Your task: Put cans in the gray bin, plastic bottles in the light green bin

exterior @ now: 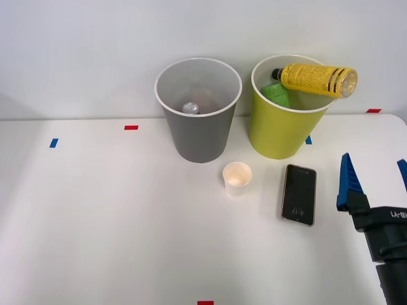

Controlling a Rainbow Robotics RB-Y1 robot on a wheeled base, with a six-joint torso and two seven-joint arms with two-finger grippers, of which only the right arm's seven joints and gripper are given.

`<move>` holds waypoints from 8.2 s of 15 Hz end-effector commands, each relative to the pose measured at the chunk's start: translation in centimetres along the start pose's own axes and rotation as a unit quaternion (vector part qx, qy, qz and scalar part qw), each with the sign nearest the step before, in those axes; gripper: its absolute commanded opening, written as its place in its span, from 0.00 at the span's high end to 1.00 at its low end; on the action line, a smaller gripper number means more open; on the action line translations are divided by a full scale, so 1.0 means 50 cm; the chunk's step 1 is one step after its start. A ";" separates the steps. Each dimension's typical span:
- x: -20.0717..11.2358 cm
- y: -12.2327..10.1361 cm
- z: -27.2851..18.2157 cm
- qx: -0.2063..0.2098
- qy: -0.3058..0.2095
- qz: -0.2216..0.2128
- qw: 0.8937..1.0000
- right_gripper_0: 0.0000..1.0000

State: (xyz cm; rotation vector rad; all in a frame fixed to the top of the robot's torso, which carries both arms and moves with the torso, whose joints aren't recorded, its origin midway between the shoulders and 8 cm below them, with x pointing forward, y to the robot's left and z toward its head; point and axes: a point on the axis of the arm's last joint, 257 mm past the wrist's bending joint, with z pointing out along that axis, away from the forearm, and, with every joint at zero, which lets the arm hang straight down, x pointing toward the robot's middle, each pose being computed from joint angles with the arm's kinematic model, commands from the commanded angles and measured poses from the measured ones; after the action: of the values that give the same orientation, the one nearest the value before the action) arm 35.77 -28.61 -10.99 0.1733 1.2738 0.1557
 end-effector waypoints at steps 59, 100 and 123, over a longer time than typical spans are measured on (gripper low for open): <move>0.273 0.124 -0.350 -0.072 0.102 -0.139 0.982 0.00; 0.273 0.124 -0.350 -0.072 0.102 -0.139 0.982 0.00; 0.273 0.124 -0.350 -0.072 0.102 -0.139 0.982 0.00</move>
State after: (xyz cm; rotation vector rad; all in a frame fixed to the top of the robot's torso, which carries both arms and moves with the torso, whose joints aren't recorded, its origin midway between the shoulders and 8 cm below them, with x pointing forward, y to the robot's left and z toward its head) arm 22.76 -18.90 -27.36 -0.1494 1.4699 0.0238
